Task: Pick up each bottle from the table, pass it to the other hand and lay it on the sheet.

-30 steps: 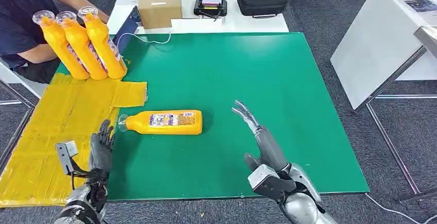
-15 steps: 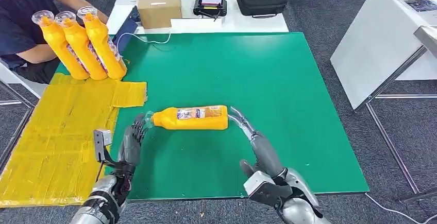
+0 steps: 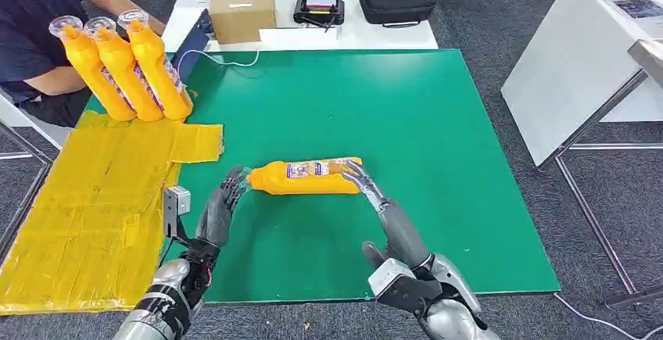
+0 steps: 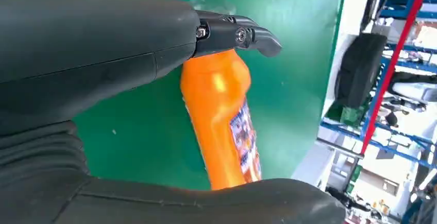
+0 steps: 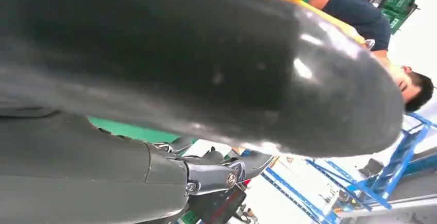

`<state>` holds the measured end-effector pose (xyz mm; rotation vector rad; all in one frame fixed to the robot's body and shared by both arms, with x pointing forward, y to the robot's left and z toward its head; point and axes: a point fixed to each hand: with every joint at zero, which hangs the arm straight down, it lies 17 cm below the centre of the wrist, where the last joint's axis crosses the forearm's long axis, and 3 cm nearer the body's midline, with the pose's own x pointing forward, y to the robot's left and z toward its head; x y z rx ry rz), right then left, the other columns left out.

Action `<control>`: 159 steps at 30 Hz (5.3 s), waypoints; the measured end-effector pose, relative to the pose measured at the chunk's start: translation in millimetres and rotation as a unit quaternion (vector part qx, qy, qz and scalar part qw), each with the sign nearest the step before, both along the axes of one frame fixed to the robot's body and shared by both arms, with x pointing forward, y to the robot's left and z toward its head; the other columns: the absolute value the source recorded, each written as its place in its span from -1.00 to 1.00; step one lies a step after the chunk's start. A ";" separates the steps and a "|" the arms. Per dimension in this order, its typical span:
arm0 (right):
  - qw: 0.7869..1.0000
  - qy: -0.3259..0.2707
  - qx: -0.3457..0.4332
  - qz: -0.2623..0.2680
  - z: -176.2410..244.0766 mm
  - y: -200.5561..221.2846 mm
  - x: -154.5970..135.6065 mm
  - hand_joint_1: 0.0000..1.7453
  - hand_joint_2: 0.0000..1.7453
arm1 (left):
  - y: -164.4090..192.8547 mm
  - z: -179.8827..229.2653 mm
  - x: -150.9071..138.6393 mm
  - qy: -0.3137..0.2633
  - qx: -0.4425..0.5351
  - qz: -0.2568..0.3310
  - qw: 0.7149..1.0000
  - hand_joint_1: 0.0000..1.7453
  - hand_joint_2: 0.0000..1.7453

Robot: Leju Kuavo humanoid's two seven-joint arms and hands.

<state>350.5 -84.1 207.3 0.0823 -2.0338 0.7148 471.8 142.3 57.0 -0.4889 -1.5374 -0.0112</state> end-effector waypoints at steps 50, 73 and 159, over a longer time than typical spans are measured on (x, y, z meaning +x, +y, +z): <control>0.993 0.017 -0.091 -0.078 -9.3 -37.2 63.9 -1.00 1.00 | 107.1 223.8 -8.5 -0.253 -0.038 0.084 0.963 -1.00 -1.00; 0.951 0.067 -0.272 -0.129 -37.2 -64.6 178.2 -1.00 1.00 | 125.1 269.2 -30.8 -0.327 -0.002 0.091 0.941 -1.00 -1.00; 0.944 0.251 -0.187 -0.102 -139.4 -88.5 165.3 1.00 1.00 | 103.9 233.9 -20.0 -0.266 -0.047 0.078 0.960 -1.00 1.00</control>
